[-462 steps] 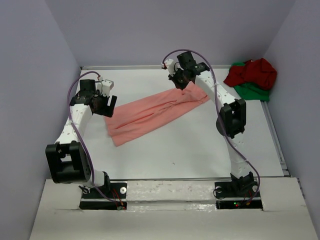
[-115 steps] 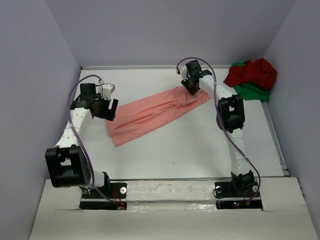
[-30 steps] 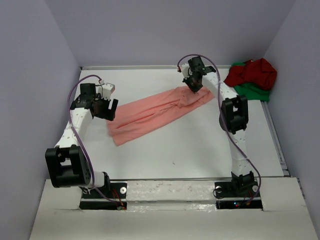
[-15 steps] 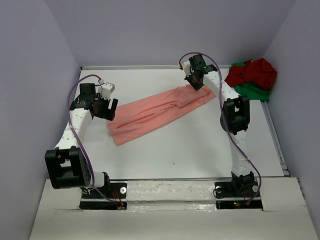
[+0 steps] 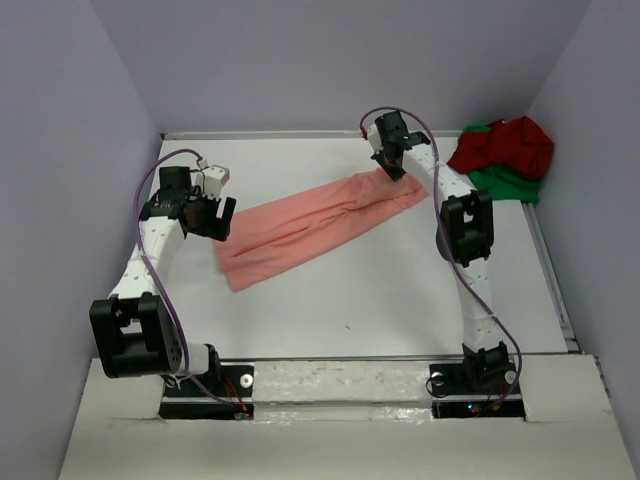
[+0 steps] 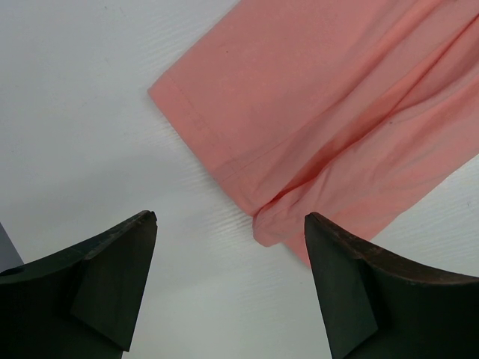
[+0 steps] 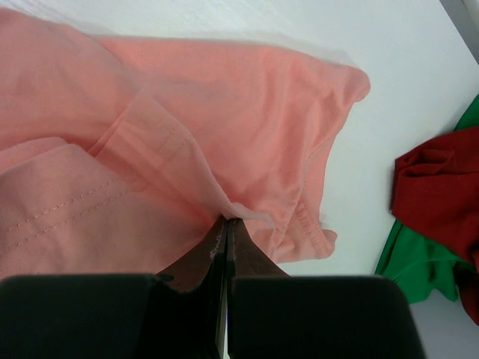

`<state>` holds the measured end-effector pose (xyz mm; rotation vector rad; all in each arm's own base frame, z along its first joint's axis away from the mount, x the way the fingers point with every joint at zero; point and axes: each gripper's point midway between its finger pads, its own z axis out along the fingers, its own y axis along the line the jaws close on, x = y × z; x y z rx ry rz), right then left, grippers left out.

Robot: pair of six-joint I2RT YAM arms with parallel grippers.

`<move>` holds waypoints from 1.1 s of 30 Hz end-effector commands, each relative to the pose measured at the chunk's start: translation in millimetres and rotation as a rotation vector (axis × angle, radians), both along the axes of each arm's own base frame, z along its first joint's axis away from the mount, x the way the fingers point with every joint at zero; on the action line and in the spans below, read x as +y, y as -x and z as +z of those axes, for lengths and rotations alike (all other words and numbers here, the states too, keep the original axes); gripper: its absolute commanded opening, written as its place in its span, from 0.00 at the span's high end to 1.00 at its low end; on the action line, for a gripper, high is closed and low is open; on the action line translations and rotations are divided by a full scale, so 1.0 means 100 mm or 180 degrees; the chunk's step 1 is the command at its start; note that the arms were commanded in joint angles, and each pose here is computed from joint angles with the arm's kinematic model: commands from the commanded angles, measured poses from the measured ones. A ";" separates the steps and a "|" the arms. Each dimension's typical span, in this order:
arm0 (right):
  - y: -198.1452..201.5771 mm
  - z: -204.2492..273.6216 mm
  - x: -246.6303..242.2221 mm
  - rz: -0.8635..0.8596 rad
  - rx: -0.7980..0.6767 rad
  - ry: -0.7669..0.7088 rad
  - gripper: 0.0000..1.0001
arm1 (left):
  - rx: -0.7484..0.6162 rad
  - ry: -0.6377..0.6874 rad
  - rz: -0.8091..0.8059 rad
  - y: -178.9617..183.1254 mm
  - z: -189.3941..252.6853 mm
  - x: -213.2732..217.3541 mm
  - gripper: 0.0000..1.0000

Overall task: Fold and stack the t-shirts
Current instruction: Fold the other side of the tshirt into a rectangle

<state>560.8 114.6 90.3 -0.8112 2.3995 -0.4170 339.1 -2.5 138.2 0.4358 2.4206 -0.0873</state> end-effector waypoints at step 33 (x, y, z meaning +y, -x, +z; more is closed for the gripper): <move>0.03 0.65 0.29 0.0274 -0.0257 -0.0060 0.53 | -0.0217 0.0060 -0.0068 0.04 0.23 -0.06 0.10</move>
